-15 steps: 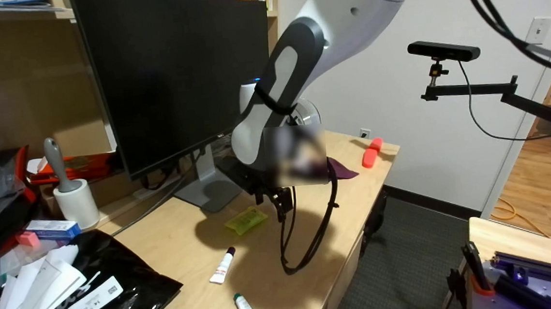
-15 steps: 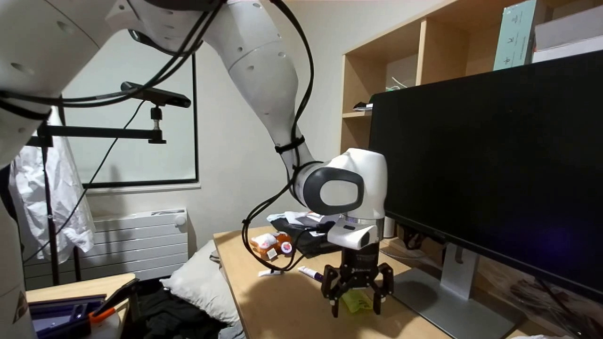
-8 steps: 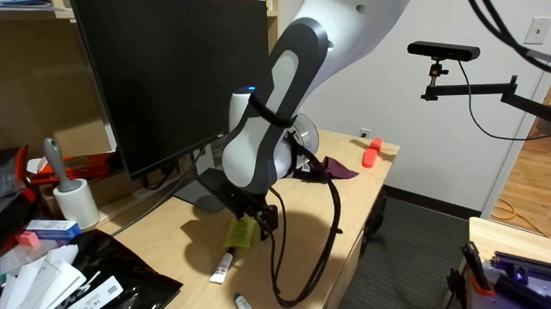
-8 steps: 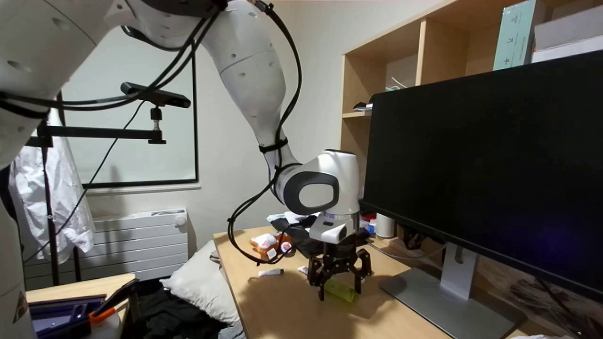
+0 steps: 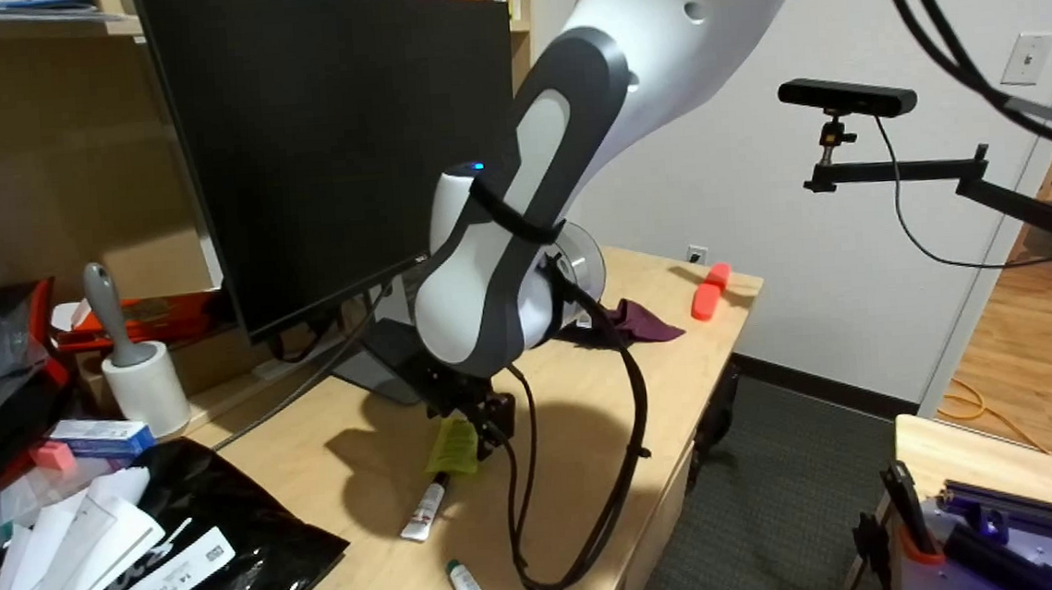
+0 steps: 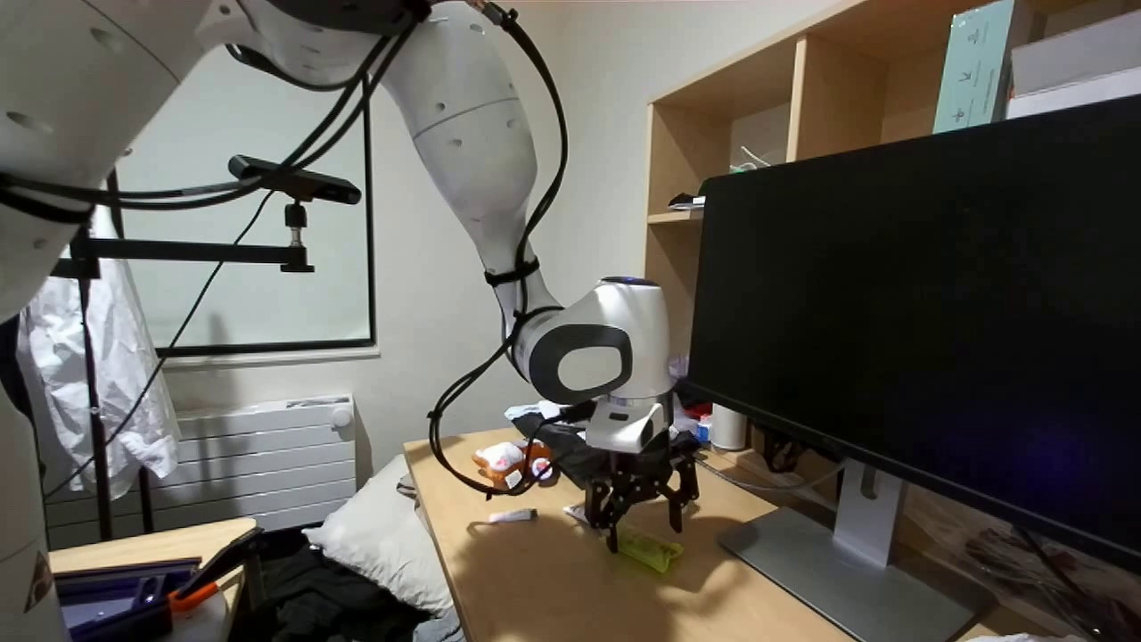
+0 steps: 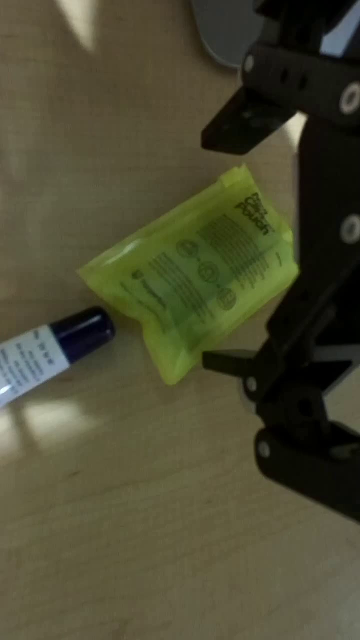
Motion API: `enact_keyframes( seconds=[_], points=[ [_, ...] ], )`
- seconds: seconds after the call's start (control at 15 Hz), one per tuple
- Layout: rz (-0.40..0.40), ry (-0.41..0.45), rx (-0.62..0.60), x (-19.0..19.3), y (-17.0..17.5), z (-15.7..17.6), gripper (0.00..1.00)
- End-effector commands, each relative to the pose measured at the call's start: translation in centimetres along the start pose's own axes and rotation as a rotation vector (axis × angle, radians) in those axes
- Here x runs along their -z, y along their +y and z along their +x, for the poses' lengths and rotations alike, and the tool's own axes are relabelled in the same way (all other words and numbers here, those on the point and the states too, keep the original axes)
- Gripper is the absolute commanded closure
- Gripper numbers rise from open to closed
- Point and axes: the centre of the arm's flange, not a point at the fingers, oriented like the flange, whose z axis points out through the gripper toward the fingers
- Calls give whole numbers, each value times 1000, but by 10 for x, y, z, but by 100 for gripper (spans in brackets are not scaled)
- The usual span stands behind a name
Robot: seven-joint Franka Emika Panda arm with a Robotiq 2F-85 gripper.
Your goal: Move the yellow sachet to the right
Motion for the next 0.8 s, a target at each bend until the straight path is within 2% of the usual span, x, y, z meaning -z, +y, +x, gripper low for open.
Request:
enact_keyframes(
  seconds=[0.0, 0.13, 0.53, 0.73],
  points=[
    [-34, -39, 93, 5, 6, 0, 0],
    [-60, -33, 139, 2, 8, -2, 0],
    [-55, -56, 332, -4, -1, -7, 0],
    [-112, -37, 389, -10, -3, -5, 0]
  ],
)
